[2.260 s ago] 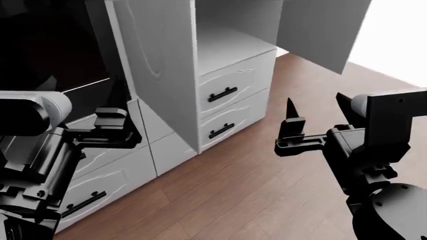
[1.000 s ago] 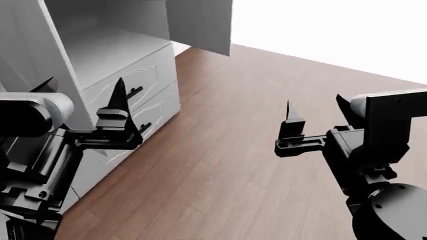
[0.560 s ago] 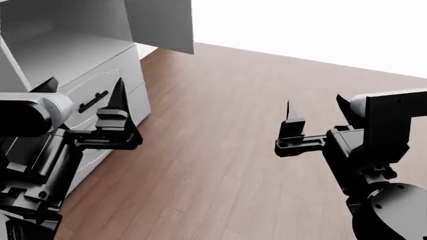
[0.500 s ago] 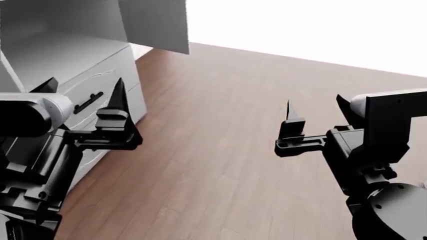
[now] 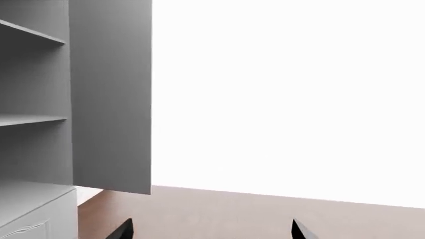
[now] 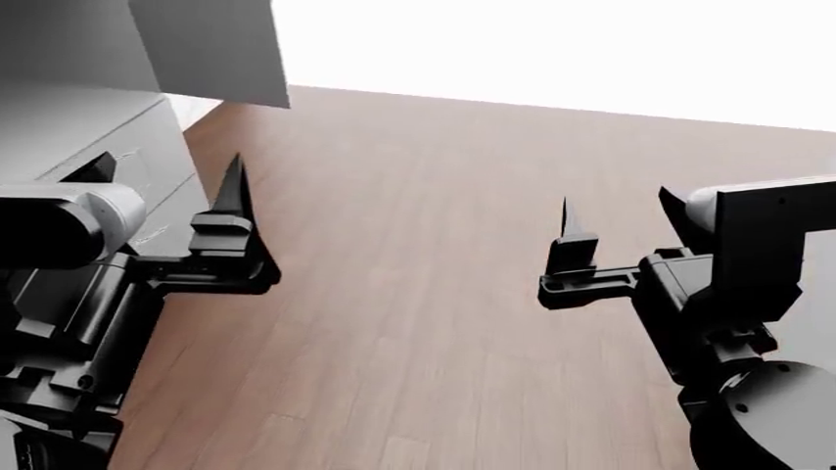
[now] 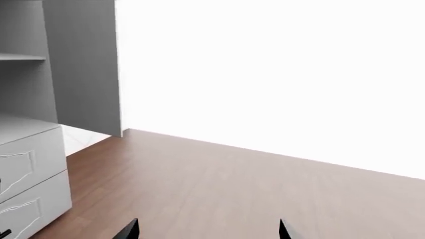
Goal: Pick the lemon from the counter and place it in the cabinet.
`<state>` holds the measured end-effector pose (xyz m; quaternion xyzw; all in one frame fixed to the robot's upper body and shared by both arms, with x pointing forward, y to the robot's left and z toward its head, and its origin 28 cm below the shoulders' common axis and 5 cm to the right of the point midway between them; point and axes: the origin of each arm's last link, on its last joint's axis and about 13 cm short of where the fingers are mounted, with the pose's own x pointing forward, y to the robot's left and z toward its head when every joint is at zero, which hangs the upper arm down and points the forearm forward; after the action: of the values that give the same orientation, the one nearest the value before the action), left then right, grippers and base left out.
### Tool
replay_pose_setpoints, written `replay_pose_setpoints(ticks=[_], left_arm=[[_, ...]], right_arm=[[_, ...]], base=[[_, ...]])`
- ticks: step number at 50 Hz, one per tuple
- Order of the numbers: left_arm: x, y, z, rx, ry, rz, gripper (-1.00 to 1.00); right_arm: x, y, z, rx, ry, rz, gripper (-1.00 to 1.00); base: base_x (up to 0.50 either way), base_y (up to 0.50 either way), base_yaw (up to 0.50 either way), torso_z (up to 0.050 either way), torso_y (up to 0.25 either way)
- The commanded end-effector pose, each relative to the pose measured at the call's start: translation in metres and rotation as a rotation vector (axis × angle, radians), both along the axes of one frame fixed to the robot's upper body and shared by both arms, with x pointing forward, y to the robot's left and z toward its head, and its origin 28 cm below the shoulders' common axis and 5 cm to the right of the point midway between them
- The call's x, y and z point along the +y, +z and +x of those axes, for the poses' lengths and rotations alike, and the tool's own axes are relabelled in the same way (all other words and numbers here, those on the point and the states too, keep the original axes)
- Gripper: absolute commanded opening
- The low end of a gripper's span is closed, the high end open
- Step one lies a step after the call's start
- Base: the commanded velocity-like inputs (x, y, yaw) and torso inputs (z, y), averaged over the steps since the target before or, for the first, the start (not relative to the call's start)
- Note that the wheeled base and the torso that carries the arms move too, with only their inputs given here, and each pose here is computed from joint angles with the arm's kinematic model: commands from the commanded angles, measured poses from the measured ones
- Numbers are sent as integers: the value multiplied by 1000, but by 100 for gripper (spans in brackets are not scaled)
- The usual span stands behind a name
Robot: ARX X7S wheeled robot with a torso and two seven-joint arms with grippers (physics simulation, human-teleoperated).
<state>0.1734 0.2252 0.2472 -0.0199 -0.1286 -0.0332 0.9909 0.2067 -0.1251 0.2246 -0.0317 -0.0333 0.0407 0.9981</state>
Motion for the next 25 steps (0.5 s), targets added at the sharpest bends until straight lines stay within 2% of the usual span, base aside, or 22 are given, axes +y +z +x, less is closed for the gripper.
replay_pose_setpoints(ticks=[1,25], left_arm=[[0,0,0,0,0,1,100],[1,0,-2,2,-1,-2,100]], right_arm=[[0,0,0,0,0,0,100],[0,1,2,2,-2,1,100]], base=[[-21,103,-500,0,0],[-13,103,-500,0,0]])
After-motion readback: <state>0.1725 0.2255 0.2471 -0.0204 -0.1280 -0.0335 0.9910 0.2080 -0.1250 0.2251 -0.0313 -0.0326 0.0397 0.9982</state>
